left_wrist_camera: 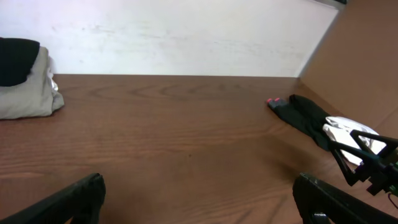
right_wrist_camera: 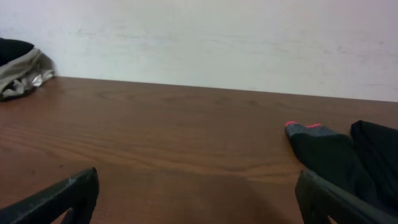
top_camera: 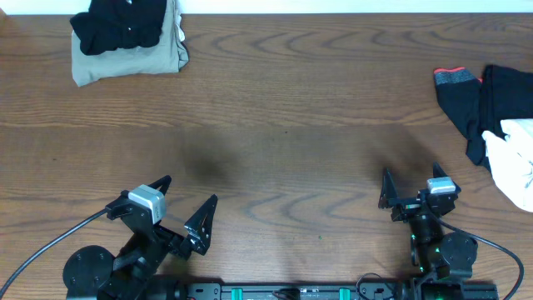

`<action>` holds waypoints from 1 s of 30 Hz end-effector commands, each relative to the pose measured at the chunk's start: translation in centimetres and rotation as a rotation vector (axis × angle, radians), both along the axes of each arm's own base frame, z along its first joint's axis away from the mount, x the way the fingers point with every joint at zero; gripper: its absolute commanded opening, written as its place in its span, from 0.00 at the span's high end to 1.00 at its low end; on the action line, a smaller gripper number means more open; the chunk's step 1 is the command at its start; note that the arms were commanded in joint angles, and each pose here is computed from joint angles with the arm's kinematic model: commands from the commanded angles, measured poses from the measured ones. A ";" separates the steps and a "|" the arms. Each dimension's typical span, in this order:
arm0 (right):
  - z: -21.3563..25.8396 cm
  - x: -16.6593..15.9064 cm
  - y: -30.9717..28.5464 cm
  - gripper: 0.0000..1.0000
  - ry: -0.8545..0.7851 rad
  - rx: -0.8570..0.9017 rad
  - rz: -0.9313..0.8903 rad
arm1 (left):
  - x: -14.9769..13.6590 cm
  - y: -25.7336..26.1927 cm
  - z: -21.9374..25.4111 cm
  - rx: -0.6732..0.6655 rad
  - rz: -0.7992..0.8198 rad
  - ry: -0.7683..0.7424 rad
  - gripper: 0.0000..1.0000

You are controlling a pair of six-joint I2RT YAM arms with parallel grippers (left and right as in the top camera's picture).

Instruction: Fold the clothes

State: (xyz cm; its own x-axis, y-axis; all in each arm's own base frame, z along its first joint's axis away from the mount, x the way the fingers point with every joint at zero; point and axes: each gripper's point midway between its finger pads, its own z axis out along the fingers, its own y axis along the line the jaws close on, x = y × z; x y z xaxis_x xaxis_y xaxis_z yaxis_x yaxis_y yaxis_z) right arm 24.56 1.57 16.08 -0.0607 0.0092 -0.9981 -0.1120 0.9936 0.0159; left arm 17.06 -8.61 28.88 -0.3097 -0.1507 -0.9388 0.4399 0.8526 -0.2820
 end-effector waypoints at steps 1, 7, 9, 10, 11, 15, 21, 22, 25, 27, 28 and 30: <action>0.0 0.0 0.0 0.01 -0.001 -0.003 0.001 | -0.3 -0.3 0.5 -0.011 -0.016 -0.015 0.02; 0.0 0.0 0.0 0.01 -0.001 -0.003 0.002 | -0.3 -0.3 0.3 -0.011 -0.016 -0.009 0.02; 0.0 0.0 0.0 0.01 0.000 -0.003 0.001 | -0.4 -0.3 0.3 -0.011 -0.017 -0.005 0.02; 0.0 0.0 0.0 0.01 -0.001 -0.003 0.001 | -0.4 -0.3 0.2 -0.012 -0.017 -0.003 0.02; 0.0 0.0 0.0 0.01 0.000 -0.003 0.001 | -0.4 -0.3 0.2 -0.019 -0.015 0.002 0.02; 0.0 0.0 0.0 0.01 0.000 -0.003 0.001 | 0.1 0.5 -0.6 -0.051 0.044 0.046 0.02; 0.0 0.0 0.0 0.01 0.000 -0.003 0.001 | 2.5 2.3 -1.0 -0.032 0.159 -0.041 0.02; 0.0 0.0 0.0 0.01 0.000 -0.003 0.001 | 2.9 2.5 -0.8 -0.041 0.174 -0.078 0.02; 0.0 0.0 0.0 0.01 -0.001 -0.003 0.001 | 4.0 4.0 -0.7 -0.131 0.270 -0.145 0.02; 0.0 0.0 0.0 0.01 0.000 -0.003 0.001 | 4.3 4.9 -1.1 -0.180 0.331 -0.181 0.02; 0.0 0.0 0.0 0.01 0.000 -0.003 0.001 | 4.3 5.3 -1.3 -0.192 0.353 -0.197 0.02; 0.0 0.0 0.0 0.01 -0.001 -0.003 0.001 | 4.4 5.8 -1.8 -0.203 0.383 -0.220 0.02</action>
State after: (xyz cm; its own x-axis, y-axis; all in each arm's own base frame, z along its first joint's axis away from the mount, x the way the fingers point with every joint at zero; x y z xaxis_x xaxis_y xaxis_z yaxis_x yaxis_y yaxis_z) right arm 24.55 1.57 16.07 -0.0611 0.0096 -0.9981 -0.1120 0.9936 0.0164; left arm 21.30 -4.47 27.40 -0.0504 -0.3364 -0.9404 0.2542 0.9062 -0.3378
